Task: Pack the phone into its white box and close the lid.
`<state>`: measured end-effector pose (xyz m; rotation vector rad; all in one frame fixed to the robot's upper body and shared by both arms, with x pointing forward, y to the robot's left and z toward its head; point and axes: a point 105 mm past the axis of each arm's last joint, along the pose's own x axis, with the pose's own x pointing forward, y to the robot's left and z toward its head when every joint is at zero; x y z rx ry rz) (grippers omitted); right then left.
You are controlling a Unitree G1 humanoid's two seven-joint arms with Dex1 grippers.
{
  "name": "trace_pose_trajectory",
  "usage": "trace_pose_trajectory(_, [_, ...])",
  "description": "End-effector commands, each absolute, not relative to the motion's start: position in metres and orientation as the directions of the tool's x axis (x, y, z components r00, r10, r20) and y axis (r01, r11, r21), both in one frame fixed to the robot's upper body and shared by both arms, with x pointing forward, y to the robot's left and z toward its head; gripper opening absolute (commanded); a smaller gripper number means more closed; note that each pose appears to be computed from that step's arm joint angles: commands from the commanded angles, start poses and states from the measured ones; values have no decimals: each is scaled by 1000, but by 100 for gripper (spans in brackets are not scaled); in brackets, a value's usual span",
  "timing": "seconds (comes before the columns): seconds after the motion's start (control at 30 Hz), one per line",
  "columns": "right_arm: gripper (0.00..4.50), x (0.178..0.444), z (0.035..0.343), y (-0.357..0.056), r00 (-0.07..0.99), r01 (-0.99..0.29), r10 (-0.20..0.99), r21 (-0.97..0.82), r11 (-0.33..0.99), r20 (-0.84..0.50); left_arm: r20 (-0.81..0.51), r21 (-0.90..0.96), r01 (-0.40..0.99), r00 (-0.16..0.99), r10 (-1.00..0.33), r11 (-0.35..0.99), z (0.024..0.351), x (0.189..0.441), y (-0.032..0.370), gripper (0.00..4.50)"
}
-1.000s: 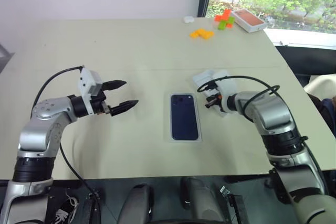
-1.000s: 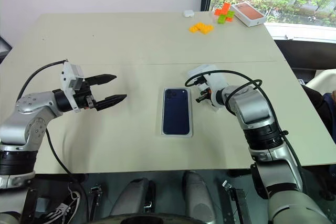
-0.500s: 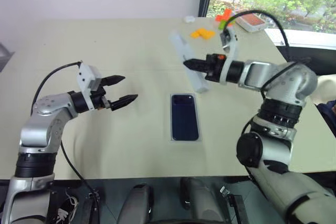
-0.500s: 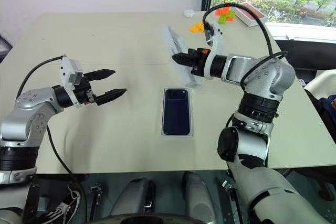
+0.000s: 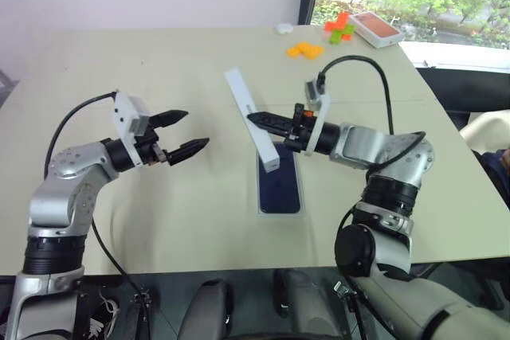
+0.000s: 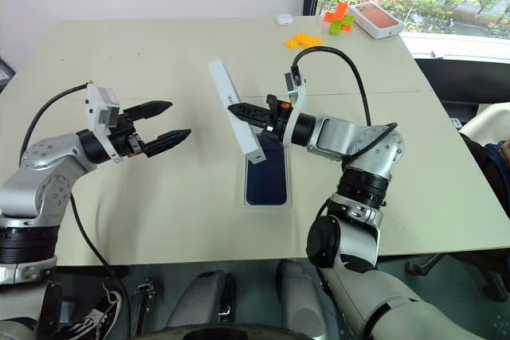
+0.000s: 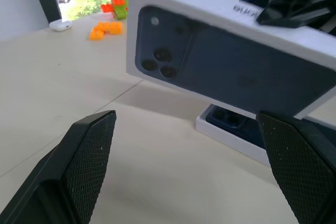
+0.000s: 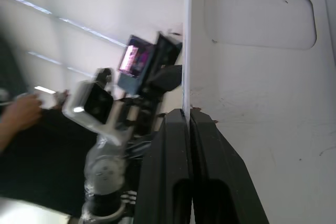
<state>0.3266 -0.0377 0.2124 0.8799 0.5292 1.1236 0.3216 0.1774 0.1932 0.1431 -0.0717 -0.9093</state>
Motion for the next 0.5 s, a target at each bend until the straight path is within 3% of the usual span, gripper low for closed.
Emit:
trace_pose_trajectory(0.03, [8,320,215,-30,340,-538,936,836,111,94,38,185,777,607,-794,602,207,317,177,450])
trace_pose_trajectory(0.3, [8,305,196,-16,360,-448,929,889,94,84,39,173,782,602,-797,599,206,313,176,450])
trace_pose_trajectory(0.5, [8,308,193,-20,457,-327,888,938,117,49,19,155,787,603,-798,598,192,311,171,450])
